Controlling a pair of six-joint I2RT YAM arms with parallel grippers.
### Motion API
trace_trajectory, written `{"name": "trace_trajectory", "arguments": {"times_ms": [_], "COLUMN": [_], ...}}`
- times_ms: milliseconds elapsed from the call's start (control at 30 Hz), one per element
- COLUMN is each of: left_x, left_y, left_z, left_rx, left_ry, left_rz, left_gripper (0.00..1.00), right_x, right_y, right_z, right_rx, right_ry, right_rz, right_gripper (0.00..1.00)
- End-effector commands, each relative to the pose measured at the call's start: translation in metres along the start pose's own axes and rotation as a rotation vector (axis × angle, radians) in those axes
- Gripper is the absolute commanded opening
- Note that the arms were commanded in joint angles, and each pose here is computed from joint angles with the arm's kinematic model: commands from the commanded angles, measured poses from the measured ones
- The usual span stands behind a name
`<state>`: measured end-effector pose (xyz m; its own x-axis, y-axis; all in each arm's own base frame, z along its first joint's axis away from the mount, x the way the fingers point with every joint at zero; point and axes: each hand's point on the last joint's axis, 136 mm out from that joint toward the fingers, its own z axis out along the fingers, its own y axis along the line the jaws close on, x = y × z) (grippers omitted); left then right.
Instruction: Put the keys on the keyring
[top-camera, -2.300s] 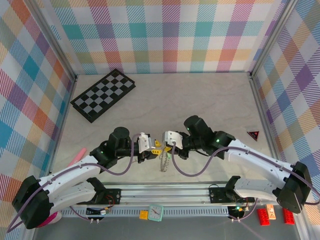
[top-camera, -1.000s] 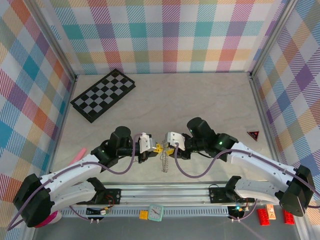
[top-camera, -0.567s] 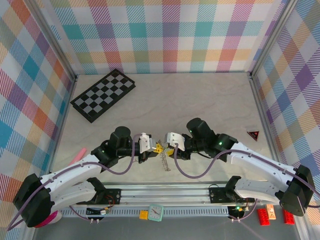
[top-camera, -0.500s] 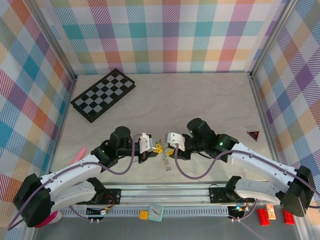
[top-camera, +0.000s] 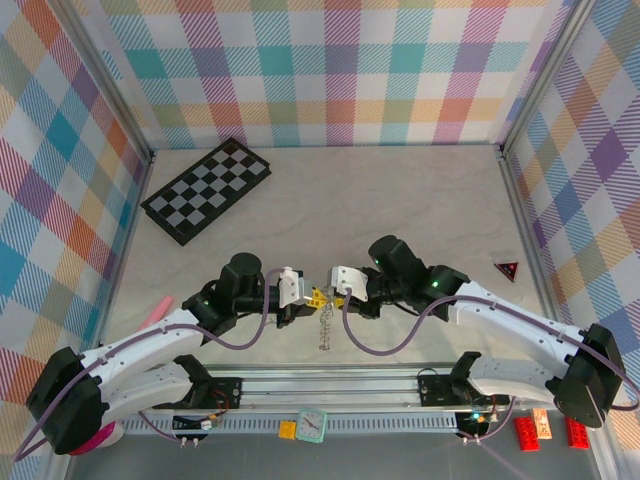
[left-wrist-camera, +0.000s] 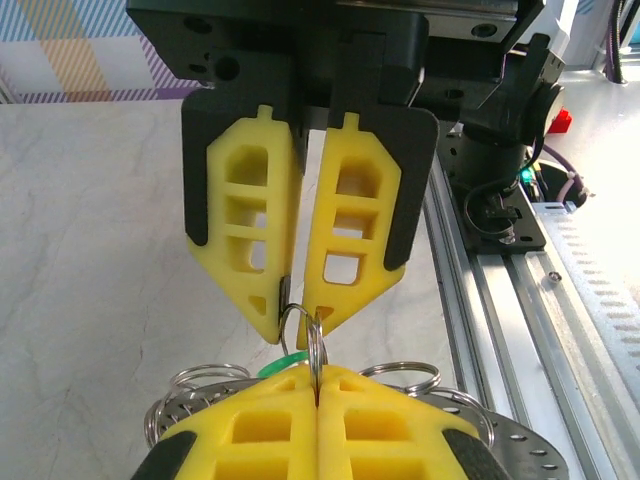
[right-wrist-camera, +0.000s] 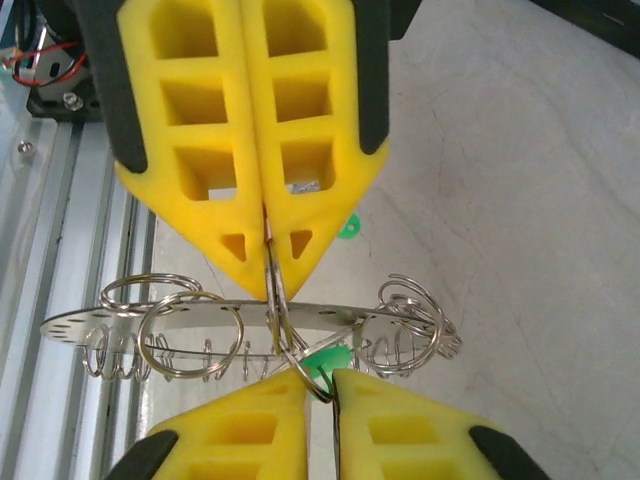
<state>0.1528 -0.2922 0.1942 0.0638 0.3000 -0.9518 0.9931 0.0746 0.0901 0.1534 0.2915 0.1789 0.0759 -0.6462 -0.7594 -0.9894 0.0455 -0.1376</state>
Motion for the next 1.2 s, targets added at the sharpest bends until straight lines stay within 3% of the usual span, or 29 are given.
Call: {"name": "trace_trajectory", "arguments": {"times_ms": [0, 100, 367, 433, 500, 533, 667, 900, 1167], "left_x": [-0.015, -0.021, -0.037, -0.039, -0.037, -0.037, -0.035, -0.036, -0.036], "left_y": [-0.007, -0.007, -0.004, -0.003, -0.001, -0.001, -0.002, -0.002, -0.003], "left_z": [-0.001, 0.0, 0.001, 0.0, 0.0, 0.0, 0.004, 0.008, 0.008], "left_rx": [0.035, 0.037, 0.037, 0.022, 0.013, 0.013, 0.032, 0.051, 0.057], "left_ry": [-0.049, -0.086, -0.183, -0.192, -0.188, -0.187, -0.182, -0.2, -0.204], "left_rz": [0.054, 0.053, 0.058, 0.069, 0.071, 0.07, 0.057, 0.043, 0.038], "left_gripper": [0.0, 0.0, 0.0, 0.0, 0.0, 0.0, 0.0, 0.0, 0.0], "right_x": [-0.014, -0.01, -0.009, -0.009, -0.012, -0.014, -0.021, -0.028, -0.026], "right_y": [0.001, 0.002, 0.007, 0.006, 0.004, 0.004, 0.006, 0.007, 0.005], "right_z": [-0.009, -0.008, 0.002, -0.001, -0.007, -0.01, -0.023, -0.023, -0.015], "right_rx": [-0.012, -0.011, -0.059, -0.044, -0.013, -0.002, 0.033, 0.031, 0.021], "right_ry": [-0.034, -0.017, -0.035, -0.042, -0.064, -0.08, -0.15, -0.212, -0.206], "right_rz": [-0.035, -0.033, 0.012, 0.01, 0.004, -0.001, -0.021, -0.007, 0.019], "right_gripper": [0.07, 0.01, 0.0, 0.04, 0.21, 0.25, 0.32, 0.3, 0.17]}}
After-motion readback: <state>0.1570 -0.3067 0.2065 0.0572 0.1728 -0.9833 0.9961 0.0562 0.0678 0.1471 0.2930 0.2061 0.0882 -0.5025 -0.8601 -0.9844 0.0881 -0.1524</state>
